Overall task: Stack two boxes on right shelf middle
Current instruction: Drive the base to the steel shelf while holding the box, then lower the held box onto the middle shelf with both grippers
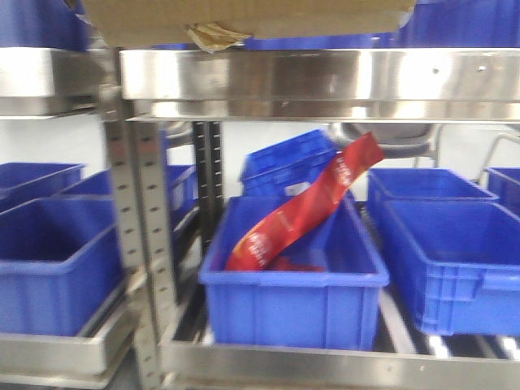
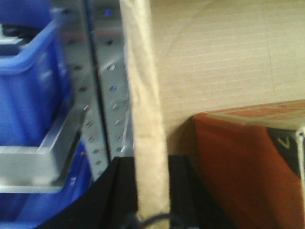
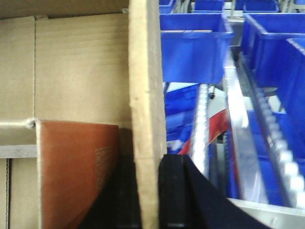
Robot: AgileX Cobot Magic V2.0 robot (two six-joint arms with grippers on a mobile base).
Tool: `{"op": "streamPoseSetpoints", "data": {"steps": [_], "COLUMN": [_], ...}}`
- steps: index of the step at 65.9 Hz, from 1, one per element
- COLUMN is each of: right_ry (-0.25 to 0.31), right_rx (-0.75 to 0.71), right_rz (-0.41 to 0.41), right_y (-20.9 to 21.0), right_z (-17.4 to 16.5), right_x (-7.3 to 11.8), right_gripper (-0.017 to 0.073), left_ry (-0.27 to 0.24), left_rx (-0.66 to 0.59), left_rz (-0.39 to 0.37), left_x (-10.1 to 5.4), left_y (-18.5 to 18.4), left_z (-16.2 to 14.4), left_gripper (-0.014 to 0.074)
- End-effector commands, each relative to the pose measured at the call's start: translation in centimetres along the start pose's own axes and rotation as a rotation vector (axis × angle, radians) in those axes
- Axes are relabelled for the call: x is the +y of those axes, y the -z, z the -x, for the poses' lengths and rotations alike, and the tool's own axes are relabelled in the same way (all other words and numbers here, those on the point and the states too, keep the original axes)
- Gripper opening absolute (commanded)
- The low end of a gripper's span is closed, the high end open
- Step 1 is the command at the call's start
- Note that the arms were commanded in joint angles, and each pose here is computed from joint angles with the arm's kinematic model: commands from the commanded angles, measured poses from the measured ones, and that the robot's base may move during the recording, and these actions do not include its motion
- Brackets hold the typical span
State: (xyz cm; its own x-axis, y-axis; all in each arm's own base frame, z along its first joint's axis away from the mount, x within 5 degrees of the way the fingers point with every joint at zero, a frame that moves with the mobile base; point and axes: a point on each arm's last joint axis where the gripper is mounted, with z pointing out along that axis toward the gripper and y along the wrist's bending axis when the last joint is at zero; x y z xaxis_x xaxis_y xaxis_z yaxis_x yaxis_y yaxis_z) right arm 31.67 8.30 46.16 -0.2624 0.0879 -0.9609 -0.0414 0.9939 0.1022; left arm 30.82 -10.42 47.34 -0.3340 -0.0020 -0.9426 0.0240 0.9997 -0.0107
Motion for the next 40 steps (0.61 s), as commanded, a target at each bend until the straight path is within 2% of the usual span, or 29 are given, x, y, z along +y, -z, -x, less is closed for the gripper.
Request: {"op": "streamPoseSetpoints", "data": {"steps": [1, 40], "right_ry": [0.007, 0.007], "right_rx": [-0.085, -0.085], "right_rz": [0.026, 0.026], "right_y": [0.85, 0.85], "right_z": [1.34, 1.34], "right_x": [0.03, 0.03], "right_gripper": [-0.0162, -0.0162], "left_ry": [-0.006, -0.006], "left_rx": [-0.066, -0.066], "left_rz": [-0.033, -0.033], "left_x": [-0.19, -0.19], "left_y": [0.84, 0.84], "left_z": [0.98, 0.98], "left_gripper": [-0.0111, -0.0111]}}
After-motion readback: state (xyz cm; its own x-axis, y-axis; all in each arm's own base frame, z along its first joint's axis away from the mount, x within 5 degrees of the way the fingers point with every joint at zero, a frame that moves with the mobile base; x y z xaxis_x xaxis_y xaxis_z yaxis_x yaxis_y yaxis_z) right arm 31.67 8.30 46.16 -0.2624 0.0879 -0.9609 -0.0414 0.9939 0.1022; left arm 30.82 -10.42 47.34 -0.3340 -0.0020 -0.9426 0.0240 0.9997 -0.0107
